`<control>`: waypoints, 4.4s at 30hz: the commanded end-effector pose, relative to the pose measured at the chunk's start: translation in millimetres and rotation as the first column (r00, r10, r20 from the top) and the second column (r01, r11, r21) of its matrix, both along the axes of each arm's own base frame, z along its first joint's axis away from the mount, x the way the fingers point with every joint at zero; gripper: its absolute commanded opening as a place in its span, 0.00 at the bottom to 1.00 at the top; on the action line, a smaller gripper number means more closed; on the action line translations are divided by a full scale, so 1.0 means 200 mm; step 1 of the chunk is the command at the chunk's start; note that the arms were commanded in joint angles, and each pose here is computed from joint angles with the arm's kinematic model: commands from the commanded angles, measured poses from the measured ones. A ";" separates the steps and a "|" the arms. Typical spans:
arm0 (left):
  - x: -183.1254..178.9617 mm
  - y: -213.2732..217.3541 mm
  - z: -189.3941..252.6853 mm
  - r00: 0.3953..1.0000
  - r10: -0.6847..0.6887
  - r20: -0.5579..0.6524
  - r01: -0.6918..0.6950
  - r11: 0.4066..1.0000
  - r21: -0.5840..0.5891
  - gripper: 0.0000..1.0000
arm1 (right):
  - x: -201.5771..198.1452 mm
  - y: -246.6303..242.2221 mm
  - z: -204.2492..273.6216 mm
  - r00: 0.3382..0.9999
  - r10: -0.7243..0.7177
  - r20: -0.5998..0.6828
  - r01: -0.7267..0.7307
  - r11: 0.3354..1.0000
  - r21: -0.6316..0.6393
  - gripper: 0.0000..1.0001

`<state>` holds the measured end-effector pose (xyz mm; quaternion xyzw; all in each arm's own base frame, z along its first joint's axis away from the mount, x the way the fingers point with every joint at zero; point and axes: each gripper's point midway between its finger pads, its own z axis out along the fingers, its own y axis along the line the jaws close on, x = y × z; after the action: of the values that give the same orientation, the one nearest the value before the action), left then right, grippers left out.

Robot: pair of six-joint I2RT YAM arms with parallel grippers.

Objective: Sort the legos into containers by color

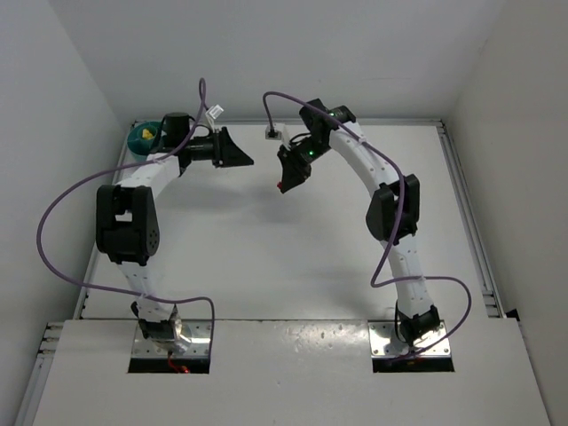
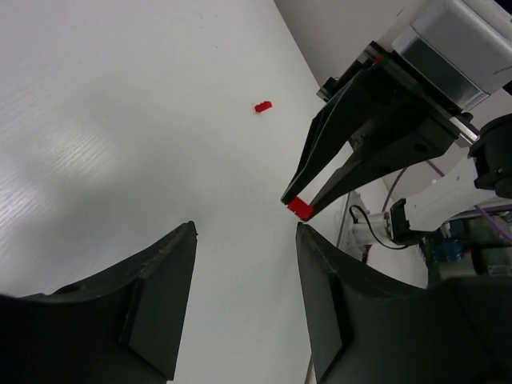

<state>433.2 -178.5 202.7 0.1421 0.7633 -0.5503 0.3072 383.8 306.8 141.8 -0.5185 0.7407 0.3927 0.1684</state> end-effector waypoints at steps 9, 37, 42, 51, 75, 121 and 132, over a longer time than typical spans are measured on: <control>-0.30 -0.21 0.04 0.886 -0.273 0.375 0.269 0.961 0.064 0.53 | -0.11 0.11 0.07 0.997 0.053 -0.053 -0.047 0.994 0.103 0.09; -0.55 -0.24 -0.03 0.741 -0.424 0.520 0.460 0.885 0.067 0.50 | -0.24 0.17 0.11 0.970 0.236 0.057 -0.242 0.960 0.142 0.08; -0.54 -0.25 -0.04 0.750 -0.426 0.507 0.461 0.885 0.061 0.48 | -0.26 0.23 0.14 0.960 0.263 0.101 -0.275 0.952 0.134 0.07; -0.54 -0.25 -0.05 0.754 -0.428 0.499 0.463 0.884 0.060 0.46 | -0.28 0.26 0.13 0.954 0.279 0.112 -0.292 0.948 0.128 0.07; -0.58 -0.25 -0.07 0.759 -0.456 0.466 0.492 0.869 0.049 0.20 | -0.27 0.29 0.15 0.955 0.266 0.128 -0.281 0.952 0.119 0.07; 0.51 0.92 0.10 0.848 0.442 0.293 -0.525 0.622 0.581 0.00 | 0.03 -0.33 -0.01 0.989 -0.100 0.113 0.118 0.980 -0.162 0.51; 0.52 1.50 0.09 0.603 0.732 0.315 -0.719 0.328 0.613 0.00 | 0.11 -0.48 -0.08 0.966 -0.202 0.164 0.239 0.936 -0.258 0.52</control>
<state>527.9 100.6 194.3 -0.0651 0.9114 -0.0697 0.4003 395.3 217.3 101.1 -0.4826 0.8257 0.2535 0.1453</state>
